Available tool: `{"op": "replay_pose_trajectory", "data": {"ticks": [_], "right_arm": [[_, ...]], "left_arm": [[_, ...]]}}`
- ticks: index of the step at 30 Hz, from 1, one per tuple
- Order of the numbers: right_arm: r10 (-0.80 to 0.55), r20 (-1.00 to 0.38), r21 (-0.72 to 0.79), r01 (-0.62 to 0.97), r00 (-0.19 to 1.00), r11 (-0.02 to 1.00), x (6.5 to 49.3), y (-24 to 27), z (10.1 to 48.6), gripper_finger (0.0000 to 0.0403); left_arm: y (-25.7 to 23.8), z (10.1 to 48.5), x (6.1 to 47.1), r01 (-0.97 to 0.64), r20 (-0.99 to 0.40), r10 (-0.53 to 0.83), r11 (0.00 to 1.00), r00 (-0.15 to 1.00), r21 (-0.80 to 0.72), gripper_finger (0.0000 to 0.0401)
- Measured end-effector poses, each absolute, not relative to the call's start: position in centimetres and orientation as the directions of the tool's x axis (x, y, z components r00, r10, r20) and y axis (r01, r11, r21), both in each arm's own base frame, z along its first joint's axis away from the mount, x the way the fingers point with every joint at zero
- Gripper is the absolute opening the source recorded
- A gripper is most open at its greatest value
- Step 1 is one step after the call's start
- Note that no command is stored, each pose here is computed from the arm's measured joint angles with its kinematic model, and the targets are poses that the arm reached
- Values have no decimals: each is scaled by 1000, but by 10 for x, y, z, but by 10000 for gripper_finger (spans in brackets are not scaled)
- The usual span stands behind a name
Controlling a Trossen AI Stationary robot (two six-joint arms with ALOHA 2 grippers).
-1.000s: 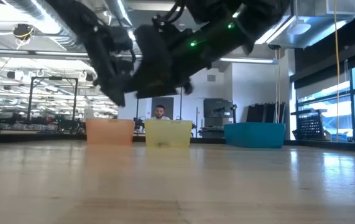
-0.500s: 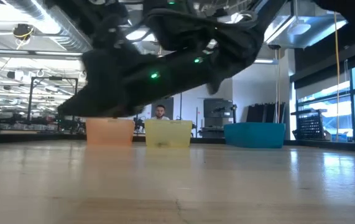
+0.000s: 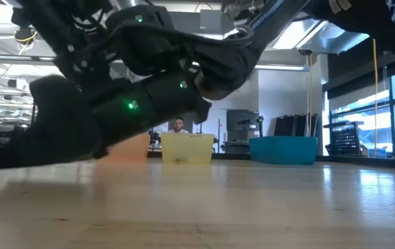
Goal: Sort crayons/erasers/pens/pencils in bins
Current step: Put the yellow eraser into the orange bin
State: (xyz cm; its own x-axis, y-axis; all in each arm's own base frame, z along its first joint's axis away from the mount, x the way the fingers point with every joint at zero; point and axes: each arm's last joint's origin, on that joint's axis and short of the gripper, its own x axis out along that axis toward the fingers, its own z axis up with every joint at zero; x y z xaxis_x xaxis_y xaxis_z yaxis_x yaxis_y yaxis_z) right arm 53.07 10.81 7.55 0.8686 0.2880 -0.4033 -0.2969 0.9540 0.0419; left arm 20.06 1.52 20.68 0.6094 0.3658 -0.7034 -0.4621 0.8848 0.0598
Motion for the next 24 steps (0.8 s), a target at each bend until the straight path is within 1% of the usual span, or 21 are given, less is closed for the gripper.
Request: {"op": "replay_pose_trajectory", "data": {"ticks": [3,8,12,16,21,24], "right_arm": [[320,-386,-22,-355,865,935,533,112,81,207],[396,-344,-112,-456,851,883,542,120,100,207],[383,-435,-236,-514,815,825,541,128,103,207],[382,-511,-303,-577,770,759,536,133,96,207],[319,-528,-389,-558,787,733,536,131,95,207],[305,-529,-399,-550,792,734,537,129,95,206]], "left_arm": [[14,205,200,-478,-700,381,876,604,65,135],[12,208,203,-474,-673,379,879,636,47,135],[12,209,204,-474,-665,379,879,643,42,135],[12,209,204,-482,-665,379,876,643,32,135],[12,209,204,-490,-665,379,872,644,22,135],[12,209,204,-490,-663,379,871,646,20,135]]}}
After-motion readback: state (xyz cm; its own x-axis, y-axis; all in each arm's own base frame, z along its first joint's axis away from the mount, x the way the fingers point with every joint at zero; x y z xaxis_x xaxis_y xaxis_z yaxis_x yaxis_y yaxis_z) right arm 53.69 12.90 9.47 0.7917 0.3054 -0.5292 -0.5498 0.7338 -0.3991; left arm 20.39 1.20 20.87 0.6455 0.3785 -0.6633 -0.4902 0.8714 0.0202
